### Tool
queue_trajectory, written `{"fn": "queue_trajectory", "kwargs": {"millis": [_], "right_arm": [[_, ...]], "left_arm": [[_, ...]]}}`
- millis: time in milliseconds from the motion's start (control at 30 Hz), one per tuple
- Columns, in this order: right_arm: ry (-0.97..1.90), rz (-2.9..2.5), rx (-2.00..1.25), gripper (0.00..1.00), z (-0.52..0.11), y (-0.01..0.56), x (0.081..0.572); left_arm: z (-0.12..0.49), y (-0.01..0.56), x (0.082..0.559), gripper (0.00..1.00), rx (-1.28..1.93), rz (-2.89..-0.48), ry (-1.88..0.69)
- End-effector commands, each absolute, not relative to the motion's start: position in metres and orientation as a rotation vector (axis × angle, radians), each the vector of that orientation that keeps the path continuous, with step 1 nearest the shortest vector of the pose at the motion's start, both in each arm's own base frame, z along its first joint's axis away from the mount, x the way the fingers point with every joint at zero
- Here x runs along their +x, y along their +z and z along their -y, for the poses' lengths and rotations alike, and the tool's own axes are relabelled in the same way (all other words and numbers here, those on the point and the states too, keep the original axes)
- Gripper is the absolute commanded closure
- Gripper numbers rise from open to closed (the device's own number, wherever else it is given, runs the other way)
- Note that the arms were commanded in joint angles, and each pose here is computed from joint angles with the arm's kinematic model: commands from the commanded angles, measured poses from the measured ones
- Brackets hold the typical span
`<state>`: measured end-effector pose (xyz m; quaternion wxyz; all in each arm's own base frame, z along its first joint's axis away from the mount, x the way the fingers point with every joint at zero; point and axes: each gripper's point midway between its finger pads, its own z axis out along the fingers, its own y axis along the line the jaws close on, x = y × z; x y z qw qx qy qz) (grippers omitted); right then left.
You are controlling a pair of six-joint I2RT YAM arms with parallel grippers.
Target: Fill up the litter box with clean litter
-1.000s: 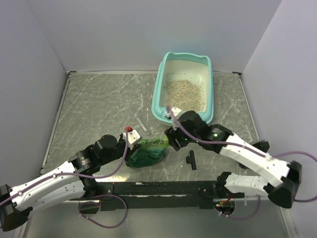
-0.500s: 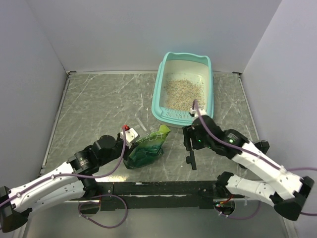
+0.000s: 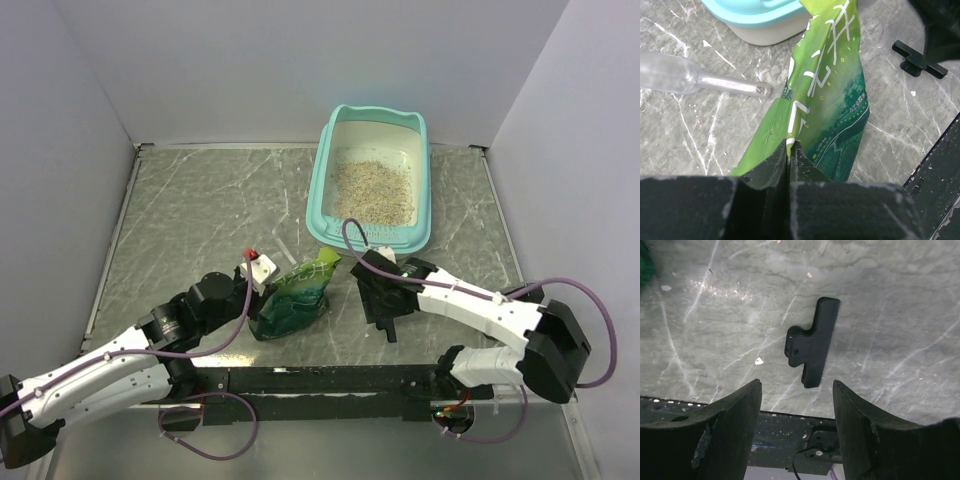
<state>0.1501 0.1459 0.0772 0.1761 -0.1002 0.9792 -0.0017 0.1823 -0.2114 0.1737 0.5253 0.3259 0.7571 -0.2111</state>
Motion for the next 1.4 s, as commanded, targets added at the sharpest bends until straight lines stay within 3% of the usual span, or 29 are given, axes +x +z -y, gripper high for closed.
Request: {"fn": "queue_trajectory", "kwargs": {"millis": [0, 67, 900, 1100, 1200, 1267, 1367], "right_arm": [[-0.058, -2.778, -0.266, 0.36, -0.151, 0.062, 0.151], [-0.104, -2.781, -0.269, 0.37, -0.149, 0.057, 0.150], [-0.426, -2.775, -0.230, 0.54, -0.136, 0.022, 0.161], [-0.436, -2.770, -0.235, 0.68, -0.136, 0.020, 0.162], [-0.446, -2.759, -0.227, 0.84, -0.135, 0.023, 0.164], [-0.455, -2.752, -0.228, 1.00, -0.133, 0.026, 0.164], [-0.482, -2.717, -0.212, 1.00, -0.127, 0.040, 0.166]], "left_arm": [[0.206, 0.210, 0.197, 0.91, 0.657, -1.722, -0.487], [0.206, 0.211, 0.197, 0.86, 0.652, -1.719, -0.488], [0.202, 0.214, 0.196, 0.71, 0.633, -1.708, -0.487], [0.202, 0.213, 0.197, 0.70, 0.630, -1.712, -0.482], [0.202, 0.212, 0.197, 0.70, 0.633, -1.714, -0.480], [0.201, 0.212, 0.198, 0.70, 0.629, -1.715, -0.478], [0.201, 0.211, 0.199, 0.68, 0.629, -1.719, -0.469]]}}
